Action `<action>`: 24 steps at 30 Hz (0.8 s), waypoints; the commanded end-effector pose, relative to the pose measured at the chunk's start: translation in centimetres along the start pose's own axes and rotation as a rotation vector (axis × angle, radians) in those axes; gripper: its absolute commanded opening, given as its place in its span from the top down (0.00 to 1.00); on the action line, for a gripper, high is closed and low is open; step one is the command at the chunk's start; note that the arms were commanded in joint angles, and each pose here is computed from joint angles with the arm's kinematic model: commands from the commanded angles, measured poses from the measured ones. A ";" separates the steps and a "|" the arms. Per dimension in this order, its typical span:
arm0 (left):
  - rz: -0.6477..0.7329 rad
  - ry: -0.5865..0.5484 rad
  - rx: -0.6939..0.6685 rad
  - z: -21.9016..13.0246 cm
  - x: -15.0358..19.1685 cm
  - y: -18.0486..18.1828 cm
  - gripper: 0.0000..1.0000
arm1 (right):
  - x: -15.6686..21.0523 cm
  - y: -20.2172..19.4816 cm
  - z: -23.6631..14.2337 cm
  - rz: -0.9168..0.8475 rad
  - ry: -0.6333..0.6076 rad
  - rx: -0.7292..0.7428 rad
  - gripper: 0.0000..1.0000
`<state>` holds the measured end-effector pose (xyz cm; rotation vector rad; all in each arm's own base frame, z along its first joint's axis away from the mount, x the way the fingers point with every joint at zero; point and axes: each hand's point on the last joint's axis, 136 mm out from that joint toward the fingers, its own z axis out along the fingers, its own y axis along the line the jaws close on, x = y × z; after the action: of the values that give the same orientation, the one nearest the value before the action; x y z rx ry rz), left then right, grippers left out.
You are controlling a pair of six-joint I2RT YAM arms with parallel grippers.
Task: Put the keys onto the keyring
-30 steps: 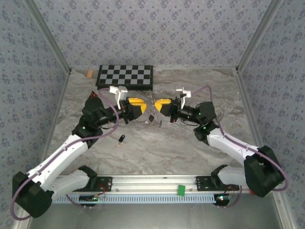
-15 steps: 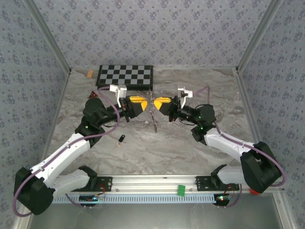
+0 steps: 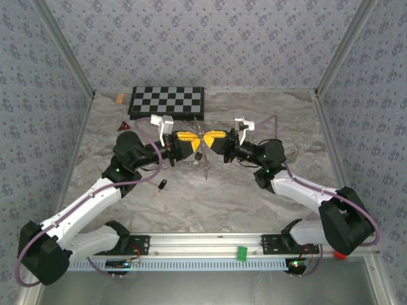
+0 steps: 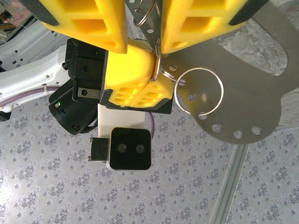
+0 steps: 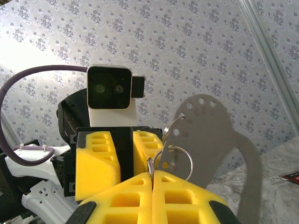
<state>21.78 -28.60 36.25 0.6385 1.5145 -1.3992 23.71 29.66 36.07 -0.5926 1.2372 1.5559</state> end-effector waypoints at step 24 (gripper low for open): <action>0.055 -0.030 -0.022 0.6 -1.5 -0.4 0.74 | -0.6 1.1 0.7 -0.004 -0.028 -0.050 1.00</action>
<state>22.59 -28.88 35.40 0.6205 1.5441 -1.3604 24.11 29.81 35.87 -0.5722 1.2381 1.5616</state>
